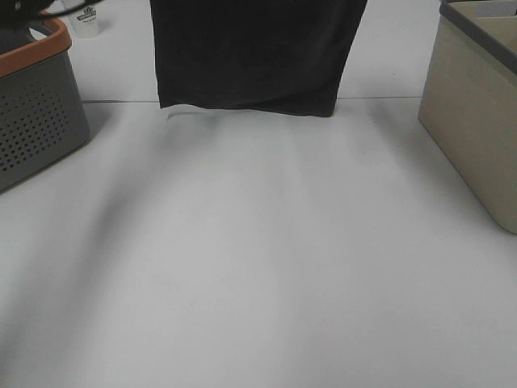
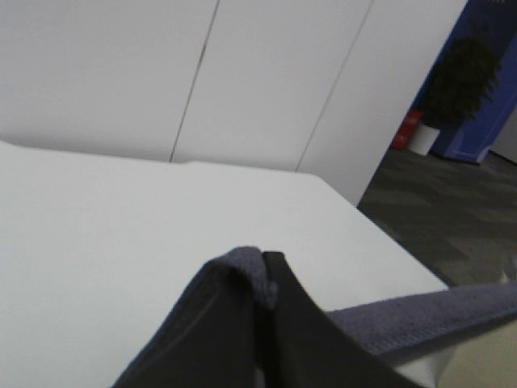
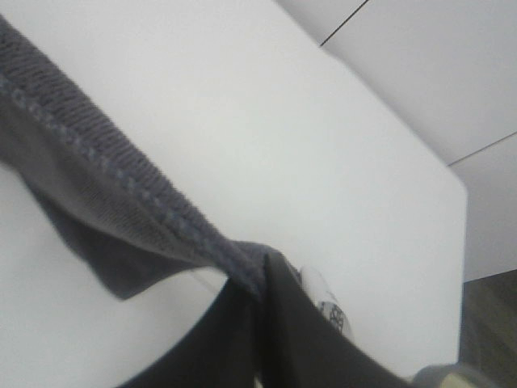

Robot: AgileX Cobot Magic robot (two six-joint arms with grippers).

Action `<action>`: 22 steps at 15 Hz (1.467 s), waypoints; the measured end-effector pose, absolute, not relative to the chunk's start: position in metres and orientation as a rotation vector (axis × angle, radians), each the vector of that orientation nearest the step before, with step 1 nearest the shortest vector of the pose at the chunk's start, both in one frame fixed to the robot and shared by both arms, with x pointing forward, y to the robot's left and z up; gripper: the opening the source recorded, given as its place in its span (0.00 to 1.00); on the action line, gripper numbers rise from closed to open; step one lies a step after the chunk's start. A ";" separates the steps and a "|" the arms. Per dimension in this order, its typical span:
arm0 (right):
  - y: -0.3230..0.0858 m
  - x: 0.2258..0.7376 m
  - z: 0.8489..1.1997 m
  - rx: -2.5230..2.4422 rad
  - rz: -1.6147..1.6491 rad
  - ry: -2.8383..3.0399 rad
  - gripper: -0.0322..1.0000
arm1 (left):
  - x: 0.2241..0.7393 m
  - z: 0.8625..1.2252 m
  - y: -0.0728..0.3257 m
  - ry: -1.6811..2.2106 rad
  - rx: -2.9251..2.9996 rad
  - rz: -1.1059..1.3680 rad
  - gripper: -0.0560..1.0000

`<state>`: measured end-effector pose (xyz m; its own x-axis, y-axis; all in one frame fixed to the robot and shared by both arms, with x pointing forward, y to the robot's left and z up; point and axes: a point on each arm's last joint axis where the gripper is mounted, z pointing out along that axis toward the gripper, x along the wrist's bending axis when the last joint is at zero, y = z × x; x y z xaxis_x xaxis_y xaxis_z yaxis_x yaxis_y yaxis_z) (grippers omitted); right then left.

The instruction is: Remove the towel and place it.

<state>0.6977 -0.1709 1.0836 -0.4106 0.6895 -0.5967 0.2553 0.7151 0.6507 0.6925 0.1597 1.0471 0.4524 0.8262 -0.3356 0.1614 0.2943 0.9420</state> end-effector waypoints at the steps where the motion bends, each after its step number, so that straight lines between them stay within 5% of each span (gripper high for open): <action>1: -0.174 0.682 1.066 0.721 0.583 2.031 0.05 | 0.676 1.020 0.159 1.041 1.264 0.521 0.05; 4: -0.187 0.604 0.994 0.674 0.650 2.165 0.05 | 0.603 0.953 0.169 1.084 1.347 0.375 0.05; 8: -0.192 0.558 0.942 0.688 0.625 2.310 0.05 | 0.557 0.933 0.180 1.129 1.415 0.329 0.05; 17: -0.187 0.515 0.896 0.663 0.555 2.499 0.06 | 0.520 0.906 0.184 1.167 1.559 0.225 0.06; 20: -0.186 0.515 0.896 0.661 0.563 2.495 0.25 | 0.517 0.900 0.185 1.198 1.627 0.201 0.34; 22: -0.186 0.515 0.897 0.660 0.564 2.493 0.60 | 0.515 0.899 0.183 1.213 1.623 0.157 0.59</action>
<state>0.5149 -0.1863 0.8970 -0.7593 0.5460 -0.3540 0.3404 0.7970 0.4990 0.5151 0.1832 0.8991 0.4768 0.7577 -0.4457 0.6197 0.0699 0.7817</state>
